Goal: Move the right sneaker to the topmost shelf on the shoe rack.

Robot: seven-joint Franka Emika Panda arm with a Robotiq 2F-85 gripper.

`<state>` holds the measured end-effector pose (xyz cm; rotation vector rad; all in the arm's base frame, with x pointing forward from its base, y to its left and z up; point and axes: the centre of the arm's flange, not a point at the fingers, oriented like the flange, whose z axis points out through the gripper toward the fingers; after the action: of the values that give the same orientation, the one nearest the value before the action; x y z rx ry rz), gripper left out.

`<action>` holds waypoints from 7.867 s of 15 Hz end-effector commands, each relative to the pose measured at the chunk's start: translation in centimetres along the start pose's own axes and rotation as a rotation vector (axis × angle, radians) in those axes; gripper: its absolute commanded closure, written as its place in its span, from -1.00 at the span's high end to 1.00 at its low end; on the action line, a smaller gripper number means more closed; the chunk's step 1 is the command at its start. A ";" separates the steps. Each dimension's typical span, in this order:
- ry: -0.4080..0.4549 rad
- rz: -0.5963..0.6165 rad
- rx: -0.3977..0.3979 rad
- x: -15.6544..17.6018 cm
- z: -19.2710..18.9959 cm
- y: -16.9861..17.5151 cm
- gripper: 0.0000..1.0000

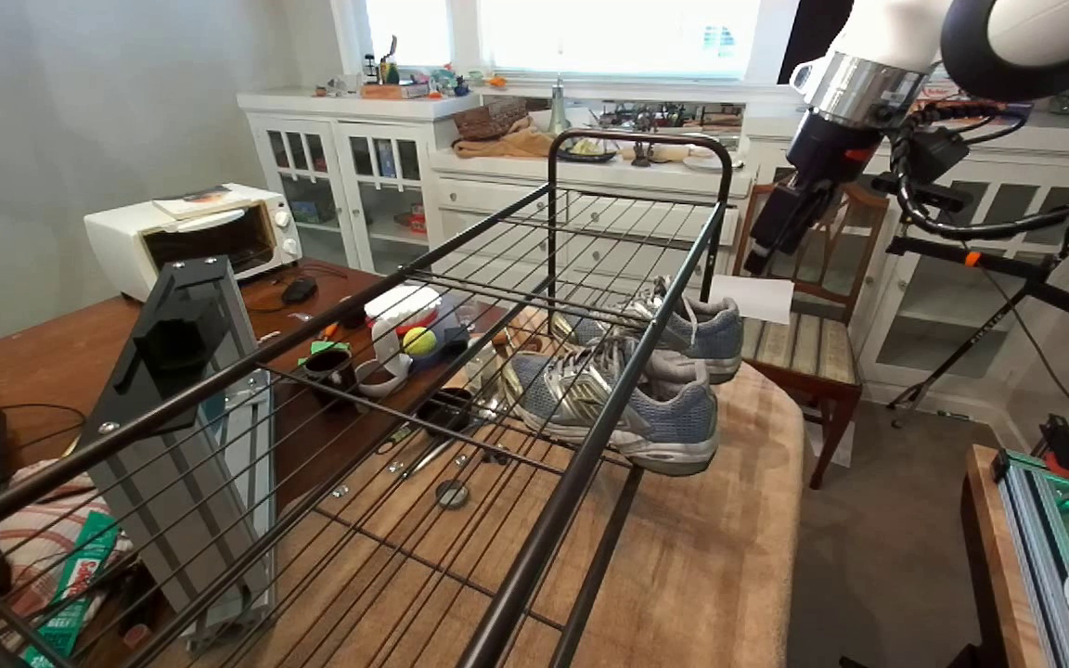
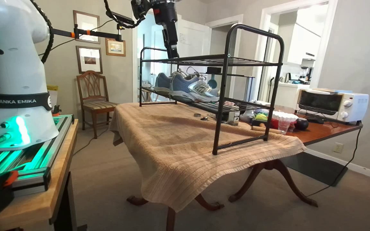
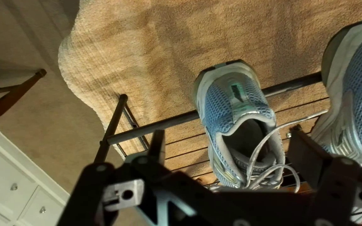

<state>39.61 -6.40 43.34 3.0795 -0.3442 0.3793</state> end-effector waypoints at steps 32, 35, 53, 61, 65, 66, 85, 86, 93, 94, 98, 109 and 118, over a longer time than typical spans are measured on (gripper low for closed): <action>0.050 0.200 -0.056 0.5 10.4 -1.7 -0.47; 0.035 0.251 -0.078 0.7 10.4 -1.8 -0.91; -0.136 0.409 -0.276 -1.8 3.1 -6.3 -0.94; -0.356 0.291 -0.309 -4.2 -3.0 -6.3 -0.94; -0.382 0.221 -0.296 -5.1 -6.6 -5.8 -0.94; -0.390 0.204 -0.289 -5.4 -7.5 -5.7 -0.94; -0.149 0.096 -0.131 -4.0 -18.2 -2.5 -0.94; -0.109 0.104 -0.114 -2.7 -18.0 -1.7 -0.94; -0.006 0.133 -0.073 4.6 -14.9 3.1 -0.94; -0.013 0.127 -0.074 5.4 -14.2 3.4 -0.94; -0.015 0.094 -0.083 8.1 -12.1 3.9 -0.94; 0.085 0.033 -0.103 12.0 -7.8 1.9 -0.94; 0.100 0.019 -0.110 13.1 -7.1 0.4 0.33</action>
<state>49.50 -9.71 52.80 2.9503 -0.3701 0.4457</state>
